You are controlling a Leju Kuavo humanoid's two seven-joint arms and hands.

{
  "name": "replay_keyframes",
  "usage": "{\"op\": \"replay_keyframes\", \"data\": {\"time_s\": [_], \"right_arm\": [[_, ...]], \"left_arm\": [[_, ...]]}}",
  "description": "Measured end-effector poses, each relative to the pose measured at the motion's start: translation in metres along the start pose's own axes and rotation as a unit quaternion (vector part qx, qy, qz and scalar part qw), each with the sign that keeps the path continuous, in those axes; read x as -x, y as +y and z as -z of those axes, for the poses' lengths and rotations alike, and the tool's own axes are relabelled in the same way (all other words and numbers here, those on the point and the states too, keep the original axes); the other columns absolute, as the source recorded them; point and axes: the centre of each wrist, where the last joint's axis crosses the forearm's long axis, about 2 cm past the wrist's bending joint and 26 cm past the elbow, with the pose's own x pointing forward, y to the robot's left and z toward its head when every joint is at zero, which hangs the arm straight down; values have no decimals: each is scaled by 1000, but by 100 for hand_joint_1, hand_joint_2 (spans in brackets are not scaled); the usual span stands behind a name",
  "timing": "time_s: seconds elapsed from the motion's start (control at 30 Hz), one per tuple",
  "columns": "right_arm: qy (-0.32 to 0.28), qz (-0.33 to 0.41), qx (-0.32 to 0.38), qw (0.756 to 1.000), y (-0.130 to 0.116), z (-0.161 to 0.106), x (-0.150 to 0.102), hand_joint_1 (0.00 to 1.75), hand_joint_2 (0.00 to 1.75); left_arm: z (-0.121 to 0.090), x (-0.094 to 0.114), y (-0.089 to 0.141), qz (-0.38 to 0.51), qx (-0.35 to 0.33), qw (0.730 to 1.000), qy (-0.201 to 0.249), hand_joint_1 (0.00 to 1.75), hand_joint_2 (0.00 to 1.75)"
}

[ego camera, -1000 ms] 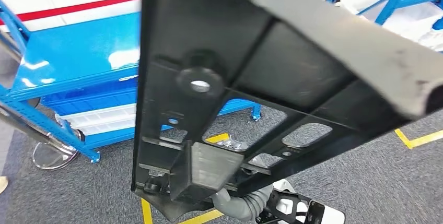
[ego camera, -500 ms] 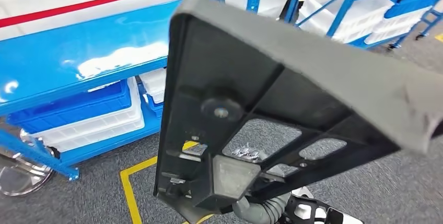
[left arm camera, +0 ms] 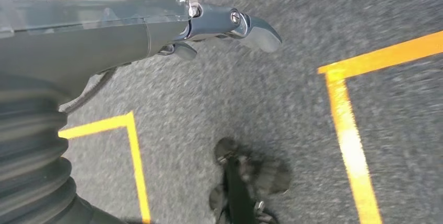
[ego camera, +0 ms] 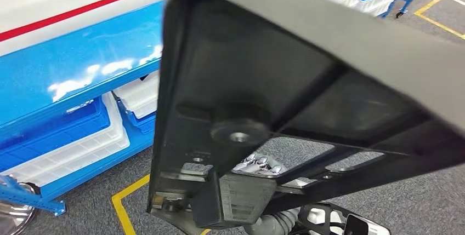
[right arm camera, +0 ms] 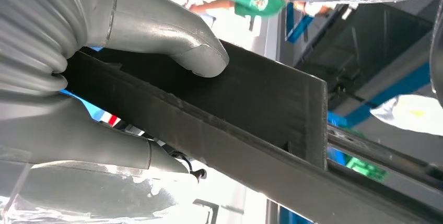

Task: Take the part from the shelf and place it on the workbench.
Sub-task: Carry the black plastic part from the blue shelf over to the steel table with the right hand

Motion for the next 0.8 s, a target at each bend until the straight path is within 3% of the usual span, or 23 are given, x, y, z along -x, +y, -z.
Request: {"op": "replay_keyframes", "data": {"time_s": [0.4, 0.8], "right_arm": [[-26, -61, -5, 998, -4, 18, -9, 169, 175], [-35, -60, 11, 998, -2, 20, -10, 169, 175]], "left_arm": [[7, -12, 17, 5, 7, 1000, -28, 0, 175], [9, -15, 27, 31, -22, 999, -38, 0, 175]]}}
